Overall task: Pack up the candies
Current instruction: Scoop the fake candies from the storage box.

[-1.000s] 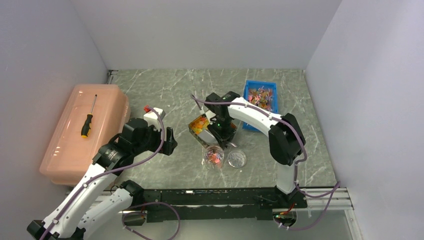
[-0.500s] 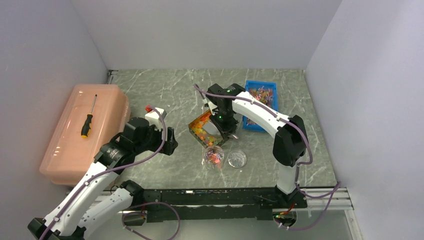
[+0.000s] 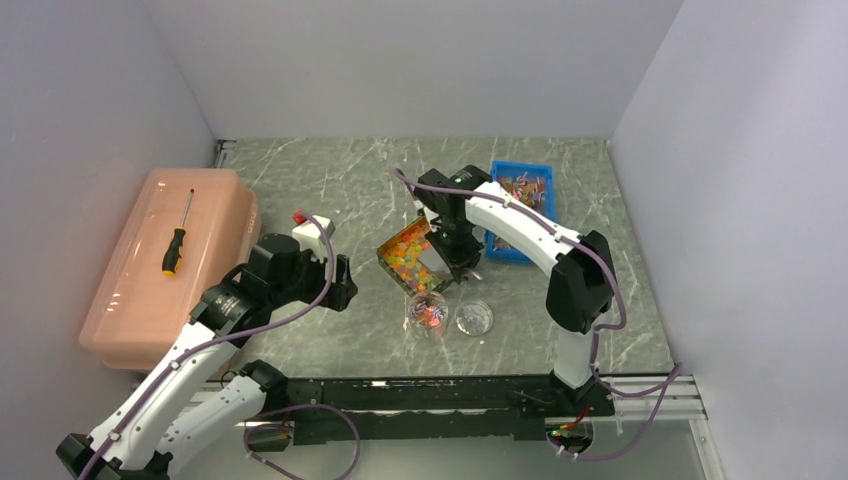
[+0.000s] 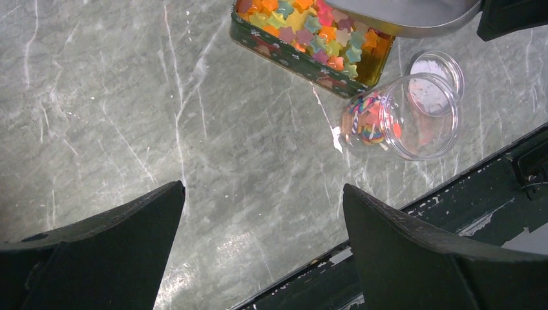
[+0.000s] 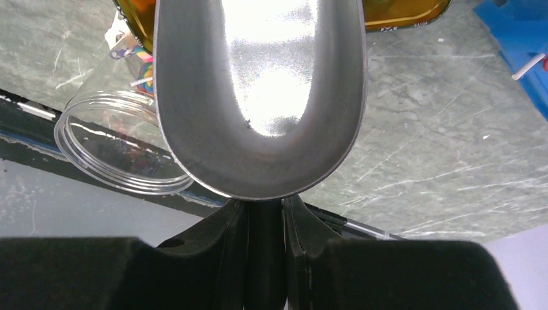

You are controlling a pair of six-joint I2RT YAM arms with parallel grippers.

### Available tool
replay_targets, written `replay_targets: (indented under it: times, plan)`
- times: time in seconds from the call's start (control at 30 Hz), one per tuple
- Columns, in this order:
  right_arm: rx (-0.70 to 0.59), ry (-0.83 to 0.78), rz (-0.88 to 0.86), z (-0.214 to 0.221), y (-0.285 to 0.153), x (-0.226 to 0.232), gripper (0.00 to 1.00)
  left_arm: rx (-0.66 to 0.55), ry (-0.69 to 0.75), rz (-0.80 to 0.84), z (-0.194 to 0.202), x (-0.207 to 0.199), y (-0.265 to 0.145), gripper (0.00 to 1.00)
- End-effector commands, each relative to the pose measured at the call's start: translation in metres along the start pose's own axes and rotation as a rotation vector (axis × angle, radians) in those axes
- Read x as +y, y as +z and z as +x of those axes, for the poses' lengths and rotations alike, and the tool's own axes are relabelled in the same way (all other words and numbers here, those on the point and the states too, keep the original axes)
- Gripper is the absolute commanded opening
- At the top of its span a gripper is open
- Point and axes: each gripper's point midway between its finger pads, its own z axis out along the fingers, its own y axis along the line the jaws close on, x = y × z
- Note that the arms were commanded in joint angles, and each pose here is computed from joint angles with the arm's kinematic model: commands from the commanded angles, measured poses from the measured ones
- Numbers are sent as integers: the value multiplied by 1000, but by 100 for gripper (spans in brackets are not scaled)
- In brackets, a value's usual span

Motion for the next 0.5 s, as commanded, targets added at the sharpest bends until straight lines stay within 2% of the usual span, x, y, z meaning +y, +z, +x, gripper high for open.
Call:
replay_targets:
  times: [0.0, 0.47]
  plan:
    - [7, 47, -33, 1, -16, 3, 0, -23, 2, 27, -6, -6, -2, 99]
    - [94, 93, -51, -9, 6, 2, 0, -46, 5, 35, -8, -7, -7, 100]
